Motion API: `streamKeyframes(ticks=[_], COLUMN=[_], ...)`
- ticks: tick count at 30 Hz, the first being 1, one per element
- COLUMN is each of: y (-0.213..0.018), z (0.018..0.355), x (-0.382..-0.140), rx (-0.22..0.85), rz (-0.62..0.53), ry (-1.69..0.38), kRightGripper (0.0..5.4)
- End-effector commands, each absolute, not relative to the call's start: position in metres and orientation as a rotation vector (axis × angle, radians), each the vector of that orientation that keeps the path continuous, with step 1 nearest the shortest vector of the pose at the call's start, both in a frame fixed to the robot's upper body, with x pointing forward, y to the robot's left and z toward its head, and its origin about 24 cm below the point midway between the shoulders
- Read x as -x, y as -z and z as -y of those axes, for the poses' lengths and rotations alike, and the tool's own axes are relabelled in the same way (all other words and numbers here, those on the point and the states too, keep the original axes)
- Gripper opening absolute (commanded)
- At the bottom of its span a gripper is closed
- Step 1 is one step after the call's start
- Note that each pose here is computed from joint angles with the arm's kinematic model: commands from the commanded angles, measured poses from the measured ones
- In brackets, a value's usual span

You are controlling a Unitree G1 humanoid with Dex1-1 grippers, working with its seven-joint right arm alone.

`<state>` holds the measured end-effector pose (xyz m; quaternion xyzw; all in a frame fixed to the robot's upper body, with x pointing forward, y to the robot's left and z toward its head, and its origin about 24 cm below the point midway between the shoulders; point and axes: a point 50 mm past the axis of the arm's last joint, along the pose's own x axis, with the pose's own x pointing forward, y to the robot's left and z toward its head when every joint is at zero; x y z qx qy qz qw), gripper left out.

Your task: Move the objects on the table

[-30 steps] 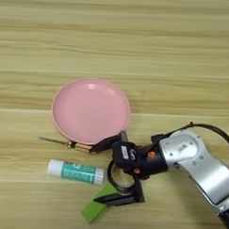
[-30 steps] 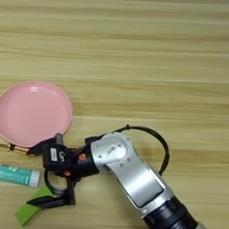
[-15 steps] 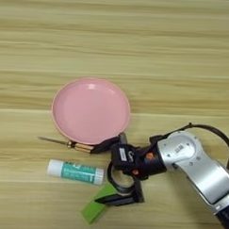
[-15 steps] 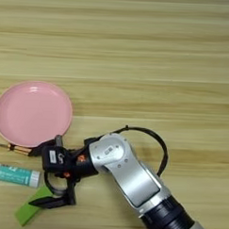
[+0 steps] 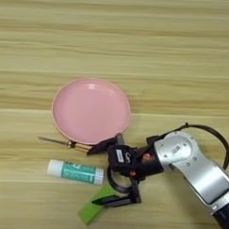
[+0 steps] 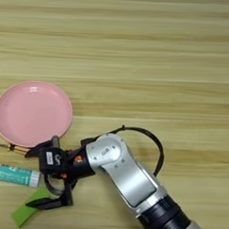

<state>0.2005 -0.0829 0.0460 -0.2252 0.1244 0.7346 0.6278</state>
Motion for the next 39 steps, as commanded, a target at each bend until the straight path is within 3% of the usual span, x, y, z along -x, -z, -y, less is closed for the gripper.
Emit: streamKeyframes(ticks=[1, 18, 34, 39], y=[-0.053, -0.038, -0.038, -0.038], z=[0.083, 0.088, 0.088, 0.088], x=[-0.213, -0.222, -0.222, -0.222], rx=[0.622, 0.716, 0.719, 0.716], rz=[-0.257, -0.427, -0.428, -0.426], ry=[-1.615, -1.525, -1.522, -1.519], kRightGripper=[4.85, 3.34, 1.73, 1.68])
